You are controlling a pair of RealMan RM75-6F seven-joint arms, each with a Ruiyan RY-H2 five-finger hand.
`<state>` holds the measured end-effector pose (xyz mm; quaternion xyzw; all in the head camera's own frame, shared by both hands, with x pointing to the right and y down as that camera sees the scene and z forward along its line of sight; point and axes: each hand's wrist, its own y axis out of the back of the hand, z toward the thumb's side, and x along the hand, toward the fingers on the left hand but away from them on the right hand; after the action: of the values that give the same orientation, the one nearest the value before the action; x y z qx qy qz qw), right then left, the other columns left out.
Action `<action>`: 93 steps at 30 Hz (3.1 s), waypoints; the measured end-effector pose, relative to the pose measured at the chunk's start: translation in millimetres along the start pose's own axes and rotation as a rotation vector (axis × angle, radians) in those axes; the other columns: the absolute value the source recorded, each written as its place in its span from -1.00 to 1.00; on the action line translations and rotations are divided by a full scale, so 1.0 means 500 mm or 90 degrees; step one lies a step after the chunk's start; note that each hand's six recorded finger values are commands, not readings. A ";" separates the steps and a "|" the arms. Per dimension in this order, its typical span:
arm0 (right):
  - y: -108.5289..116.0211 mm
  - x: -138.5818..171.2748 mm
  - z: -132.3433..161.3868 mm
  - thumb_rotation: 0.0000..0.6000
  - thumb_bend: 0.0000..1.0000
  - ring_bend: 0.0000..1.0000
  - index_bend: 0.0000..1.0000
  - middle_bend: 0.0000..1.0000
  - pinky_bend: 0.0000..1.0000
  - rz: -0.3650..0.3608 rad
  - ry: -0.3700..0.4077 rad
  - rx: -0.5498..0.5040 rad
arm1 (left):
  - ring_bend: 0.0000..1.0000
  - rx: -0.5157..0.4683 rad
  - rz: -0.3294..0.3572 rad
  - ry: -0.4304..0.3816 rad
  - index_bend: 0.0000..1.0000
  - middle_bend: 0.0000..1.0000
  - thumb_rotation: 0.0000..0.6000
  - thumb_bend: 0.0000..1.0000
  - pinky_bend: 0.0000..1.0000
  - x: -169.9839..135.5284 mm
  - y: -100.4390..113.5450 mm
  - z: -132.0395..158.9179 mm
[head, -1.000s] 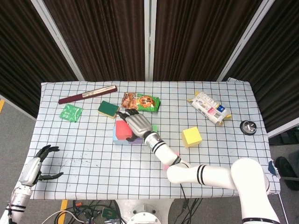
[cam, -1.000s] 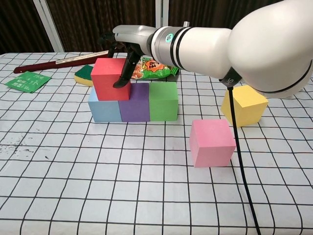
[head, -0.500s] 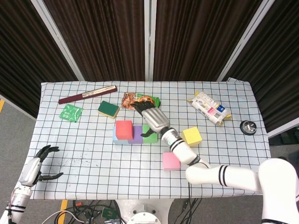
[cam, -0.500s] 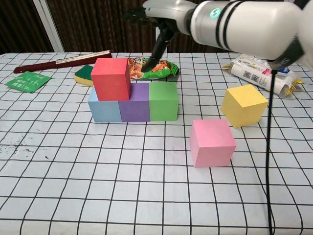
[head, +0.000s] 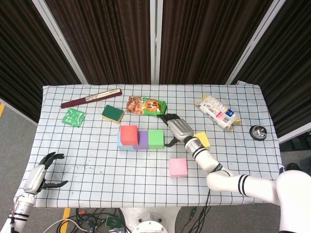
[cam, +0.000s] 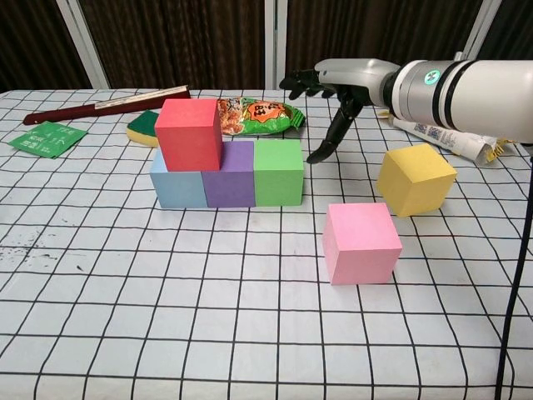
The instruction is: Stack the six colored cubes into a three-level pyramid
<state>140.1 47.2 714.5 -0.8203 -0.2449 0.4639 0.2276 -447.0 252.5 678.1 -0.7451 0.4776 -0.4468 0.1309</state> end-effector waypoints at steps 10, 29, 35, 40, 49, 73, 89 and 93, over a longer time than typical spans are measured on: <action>-0.045 -0.008 0.001 1.00 -0.92 -1.00 -1.00 -0.70 -1.00 0.011 0.019 -0.008 | -0.88 0.004 0.001 0.002 -0.62 -0.56 1.00 -1.00 -0.82 0.000 -0.002 -0.001; -0.051 -0.030 0.008 1.00 -0.77 -1.00 -1.00 -0.37 -1.00 -0.011 0.020 -0.010 | -0.88 0.058 0.027 -0.016 -0.62 -0.56 1.00 -1.00 -0.82 0.007 0.008 0.007; -0.054 -0.027 0.008 1.00 -0.74 -1.00 -1.00 -0.31 -1.00 -0.011 0.019 -0.013 | -0.88 0.093 0.058 -0.035 -0.62 -0.56 1.00 -1.00 -0.82 0.017 0.017 0.021; -0.052 -0.024 0.009 1.00 -0.74 -1.00 -1.00 -0.30 -1.00 -0.011 0.020 -0.014 | -0.88 0.092 0.056 -0.034 -0.62 -0.56 1.00 -1.00 -0.82 0.018 0.015 0.022; -0.046 -0.022 0.008 1.00 -0.73 -1.00 -1.00 -0.29 -1.00 -0.015 0.026 0.000 | -0.88 0.091 0.051 -0.032 -0.62 -0.56 1.00 -1.00 -0.82 0.021 0.012 0.022; -0.051 -0.026 0.010 1.00 -0.72 -1.00 -1.00 -0.29 -1.00 -0.012 0.032 -0.004 | -0.88 0.087 0.049 -0.032 -0.62 -0.56 1.00 -1.00 -0.82 0.023 0.010 0.022; -0.057 -0.028 0.011 1.00 -0.71 -1.00 -1.00 -0.29 -1.00 -0.009 0.029 -0.003 | -0.88 0.081 0.047 -0.029 -0.62 -0.56 1.00 -1.00 -0.82 0.021 0.010 0.019; -0.058 -0.029 0.011 1.00 -0.71 -1.00 -1.00 -0.30 -1.00 -0.008 0.029 -0.003 | -0.88 0.081 0.046 -0.028 -0.62 -0.56 1.00 -1.00 -0.82 0.021 0.010 0.017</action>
<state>123.1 61.7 738.8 -0.8297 -0.2460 0.4428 0.2345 -441.5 239.2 675.9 -0.7271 0.4718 -0.4550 0.2041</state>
